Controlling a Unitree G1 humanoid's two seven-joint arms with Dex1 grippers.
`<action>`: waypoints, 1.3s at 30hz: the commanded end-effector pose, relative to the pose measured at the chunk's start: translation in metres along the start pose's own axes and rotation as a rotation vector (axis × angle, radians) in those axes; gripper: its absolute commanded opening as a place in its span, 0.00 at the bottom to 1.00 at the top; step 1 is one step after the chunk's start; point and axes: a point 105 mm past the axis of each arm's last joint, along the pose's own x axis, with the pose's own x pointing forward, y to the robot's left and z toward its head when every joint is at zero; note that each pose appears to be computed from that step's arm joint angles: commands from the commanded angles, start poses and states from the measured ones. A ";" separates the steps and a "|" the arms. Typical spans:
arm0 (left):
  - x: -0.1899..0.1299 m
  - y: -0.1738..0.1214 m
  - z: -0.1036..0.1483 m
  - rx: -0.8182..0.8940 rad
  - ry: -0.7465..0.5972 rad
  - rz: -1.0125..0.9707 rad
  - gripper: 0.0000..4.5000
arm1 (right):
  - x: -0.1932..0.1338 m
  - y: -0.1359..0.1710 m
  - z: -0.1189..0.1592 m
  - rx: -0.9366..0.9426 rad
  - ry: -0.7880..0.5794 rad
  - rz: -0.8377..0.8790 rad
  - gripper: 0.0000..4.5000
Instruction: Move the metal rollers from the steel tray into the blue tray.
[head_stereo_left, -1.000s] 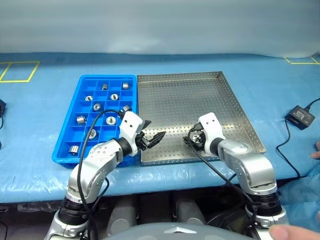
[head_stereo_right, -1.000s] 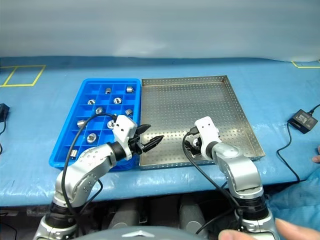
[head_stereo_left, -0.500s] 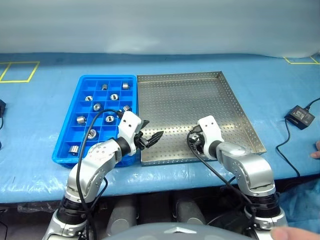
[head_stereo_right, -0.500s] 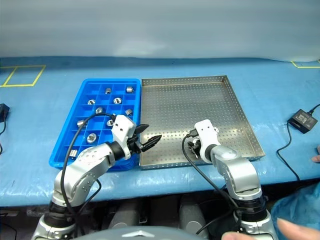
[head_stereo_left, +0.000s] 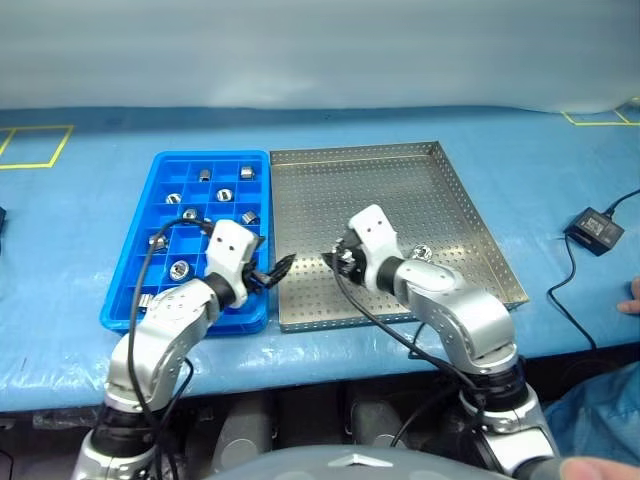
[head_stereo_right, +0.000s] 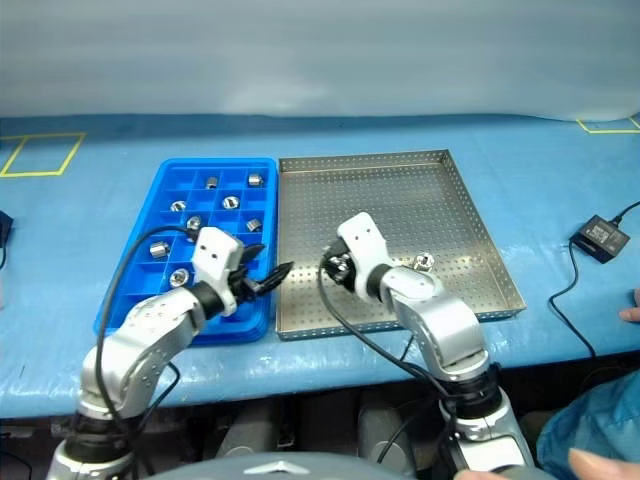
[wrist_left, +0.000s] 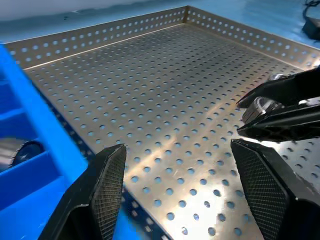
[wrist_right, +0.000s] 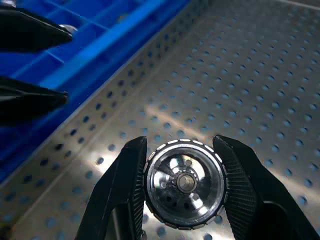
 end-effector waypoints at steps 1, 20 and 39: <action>-0.031 0.033 0.009 0.106 0.019 0.203 0.81 | 0.018 0.039 0.028 -0.089 -0.086 0.186 0.38; -0.078 0.065 -0.002 0.069 0.072 0.402 0.81 | 0.080 0.119 0.027 -0.122 -0.062 0.481 0.38; -0.010 -0.013 0.026 -0.049 -0.119 0.014 0.81 | 0.011 -0.017 0.023 -0.085 -0.089 -0.067 0.88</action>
